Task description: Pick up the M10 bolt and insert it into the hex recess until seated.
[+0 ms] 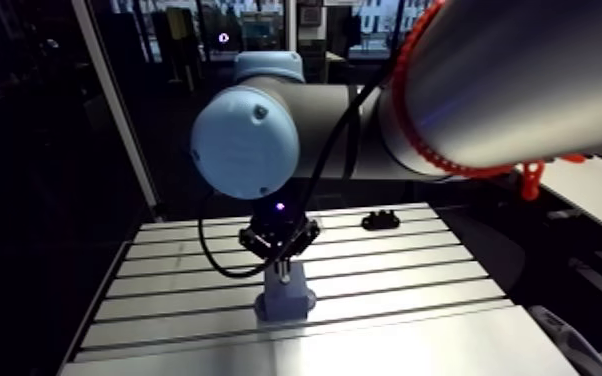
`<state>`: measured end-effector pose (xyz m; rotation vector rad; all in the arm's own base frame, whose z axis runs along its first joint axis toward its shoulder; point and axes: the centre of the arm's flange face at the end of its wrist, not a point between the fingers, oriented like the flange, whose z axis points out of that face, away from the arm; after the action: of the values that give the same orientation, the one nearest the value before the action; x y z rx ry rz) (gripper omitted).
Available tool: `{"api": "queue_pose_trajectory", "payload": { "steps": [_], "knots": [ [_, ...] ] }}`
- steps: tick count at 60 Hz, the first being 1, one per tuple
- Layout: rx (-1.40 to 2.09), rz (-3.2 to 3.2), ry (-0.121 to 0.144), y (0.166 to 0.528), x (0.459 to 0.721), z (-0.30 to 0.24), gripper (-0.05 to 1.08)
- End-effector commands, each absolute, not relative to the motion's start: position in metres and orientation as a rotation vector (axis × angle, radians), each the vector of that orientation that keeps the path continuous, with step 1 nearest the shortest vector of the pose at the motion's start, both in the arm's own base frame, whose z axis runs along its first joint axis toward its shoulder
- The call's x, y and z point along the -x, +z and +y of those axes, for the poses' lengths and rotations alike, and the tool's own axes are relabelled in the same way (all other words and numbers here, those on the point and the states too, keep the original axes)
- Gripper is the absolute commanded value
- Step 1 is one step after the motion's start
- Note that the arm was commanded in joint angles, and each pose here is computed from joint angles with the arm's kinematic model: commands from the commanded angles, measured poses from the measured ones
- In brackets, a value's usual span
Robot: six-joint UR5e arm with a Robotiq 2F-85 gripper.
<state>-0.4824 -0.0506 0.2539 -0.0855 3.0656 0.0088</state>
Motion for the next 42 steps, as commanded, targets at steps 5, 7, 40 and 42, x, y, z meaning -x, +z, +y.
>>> {"api": "queue_pose_trajectory", "payload": {
  "steps": [5,7,40,42],
  "knots": [
    [0.105,3.048,0.001,0.2444,0.4832,-0.0496,1.08],
    [0.105,3.047,0.0,0.2437,0.4833,-0.0495,1.08],
    [0.133,3.054,-0.003,0.2398,0.4865,-0.0485,1.08],
    [0.134,3.06,-0.001,0.2403,0.4872,-0.0484,1.08]
  ]
}}
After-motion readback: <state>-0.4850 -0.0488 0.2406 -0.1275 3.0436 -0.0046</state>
